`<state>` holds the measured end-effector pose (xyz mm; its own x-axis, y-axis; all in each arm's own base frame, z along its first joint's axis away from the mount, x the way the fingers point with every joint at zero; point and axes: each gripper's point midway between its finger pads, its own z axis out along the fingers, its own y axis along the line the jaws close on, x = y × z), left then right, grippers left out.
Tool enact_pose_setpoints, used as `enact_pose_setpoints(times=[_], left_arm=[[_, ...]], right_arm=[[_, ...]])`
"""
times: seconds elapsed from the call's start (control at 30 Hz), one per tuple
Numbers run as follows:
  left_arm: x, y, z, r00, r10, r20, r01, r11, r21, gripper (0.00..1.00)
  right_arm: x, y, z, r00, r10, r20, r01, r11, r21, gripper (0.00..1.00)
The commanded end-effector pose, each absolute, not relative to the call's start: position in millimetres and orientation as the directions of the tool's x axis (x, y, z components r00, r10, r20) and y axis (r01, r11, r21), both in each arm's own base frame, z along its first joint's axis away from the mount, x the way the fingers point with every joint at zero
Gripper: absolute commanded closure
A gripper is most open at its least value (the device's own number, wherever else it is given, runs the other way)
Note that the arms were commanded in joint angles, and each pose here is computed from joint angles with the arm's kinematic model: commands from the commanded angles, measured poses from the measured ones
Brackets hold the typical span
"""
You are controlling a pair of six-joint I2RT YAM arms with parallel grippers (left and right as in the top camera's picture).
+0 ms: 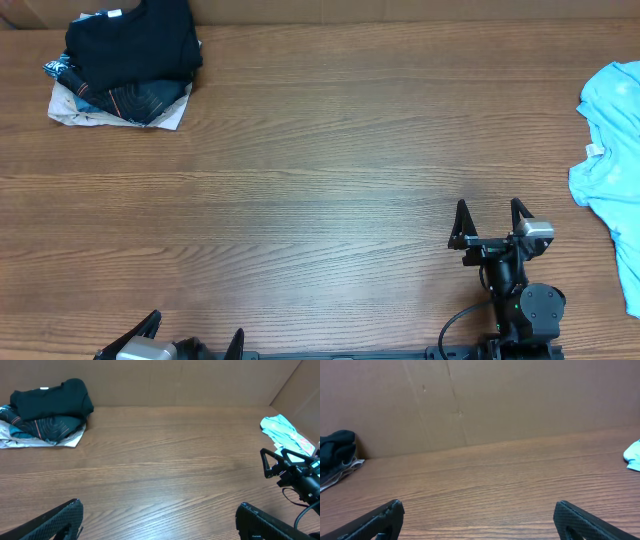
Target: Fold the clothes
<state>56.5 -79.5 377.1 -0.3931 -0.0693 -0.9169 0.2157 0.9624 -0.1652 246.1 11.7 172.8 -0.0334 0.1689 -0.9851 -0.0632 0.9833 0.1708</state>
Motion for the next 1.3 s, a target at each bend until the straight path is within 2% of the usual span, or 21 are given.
enact_pose_setpoints(times=[0.0, 0.8, 0.93, 1.1, 1.27], left_arm=[[55, -83, 379, -0.385, -0.055, -0.921, 0.241, 0.957, -0.158, 0.0], [55, -77, 374, -0.404, -0.066, -0.913, 0.203, 0.966, -0.16, 0.0], [58, -73, 377, -0.411, -0.185, -0.893, 0.15, 0.952, -0.266, 0.0], [73, -38, 368, -0.395, -0.423, -0.816, -0.091, 0.901, -0.423, 0.0], [104, -31, 348, -0.381, -0.397, -0.835, -0.052, 0.911, -0.409, 0.0]], right_arm=[[246, 10, 170, -0.03, 0.162, -0.986, -0.052, 0.985, 0.163, 0.0], [246, 10, 170, -0.03, 0.162, -0.986, -0.052, 0.985, 0.163, 0.0], [246, 10, 170, -0.03, 0.162, -0.986, -0.052, 0.985, 0.163, 0.0], [246, 10, 170, -0.03, 0.162, -0.986, -0.052, 0.985, 0.163, 0.0], [246, 10, 170, -0.03, 0.162, -0.986, -0.052, 0.985, 0.163, 0.0]])
